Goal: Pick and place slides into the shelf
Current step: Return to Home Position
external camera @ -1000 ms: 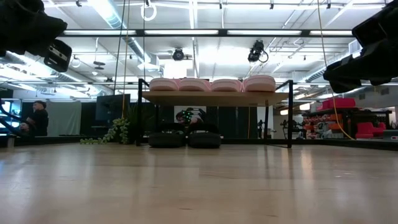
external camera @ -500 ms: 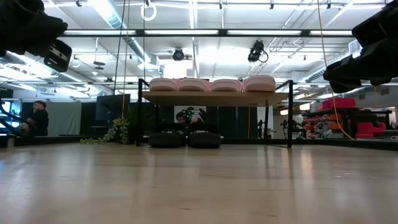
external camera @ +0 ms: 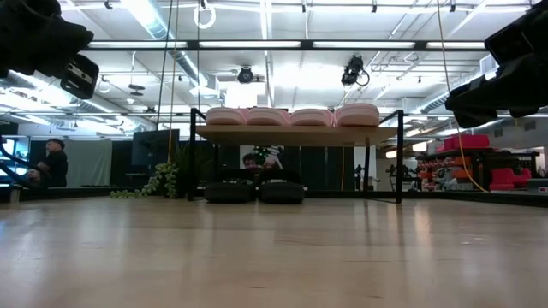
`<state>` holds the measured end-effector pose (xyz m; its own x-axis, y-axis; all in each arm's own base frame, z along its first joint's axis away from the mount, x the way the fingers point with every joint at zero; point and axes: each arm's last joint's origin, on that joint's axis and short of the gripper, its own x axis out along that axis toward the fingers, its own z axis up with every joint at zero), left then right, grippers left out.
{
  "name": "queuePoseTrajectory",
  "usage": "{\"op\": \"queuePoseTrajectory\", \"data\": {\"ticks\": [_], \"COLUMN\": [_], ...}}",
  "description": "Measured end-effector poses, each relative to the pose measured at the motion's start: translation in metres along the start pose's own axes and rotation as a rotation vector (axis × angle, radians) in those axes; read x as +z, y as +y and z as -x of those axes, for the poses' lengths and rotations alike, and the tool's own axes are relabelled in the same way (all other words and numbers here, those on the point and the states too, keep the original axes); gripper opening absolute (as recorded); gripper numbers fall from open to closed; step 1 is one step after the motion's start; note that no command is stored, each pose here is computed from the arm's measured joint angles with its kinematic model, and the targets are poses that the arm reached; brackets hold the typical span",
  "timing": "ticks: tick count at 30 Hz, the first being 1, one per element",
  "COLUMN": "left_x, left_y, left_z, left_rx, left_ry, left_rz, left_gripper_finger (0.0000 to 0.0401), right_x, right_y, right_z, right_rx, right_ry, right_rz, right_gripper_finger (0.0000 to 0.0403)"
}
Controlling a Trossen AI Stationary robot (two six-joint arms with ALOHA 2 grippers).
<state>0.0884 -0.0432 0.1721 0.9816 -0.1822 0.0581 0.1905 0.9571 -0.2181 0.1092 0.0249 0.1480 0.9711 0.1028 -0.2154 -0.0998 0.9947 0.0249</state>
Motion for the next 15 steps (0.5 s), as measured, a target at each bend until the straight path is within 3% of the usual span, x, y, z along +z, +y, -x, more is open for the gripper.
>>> {"op": "queuePoseTrajectory", "data": {"ticks": [15], "left_x": [0.0], "left_y": [0.0], "left_z": [0.0], "left_rx": [0.0], "left_ry": [0.0], "left_rz": [0.0], "left_gripper_finger": [0.0026], "right_x": [0.0], "right_y": [0.0], "right_z": [0.0], "right_rx": [0.0], "right_ry": [0.0], "right_rz": [0.0], "right_gripper_finger": [0.011]}}
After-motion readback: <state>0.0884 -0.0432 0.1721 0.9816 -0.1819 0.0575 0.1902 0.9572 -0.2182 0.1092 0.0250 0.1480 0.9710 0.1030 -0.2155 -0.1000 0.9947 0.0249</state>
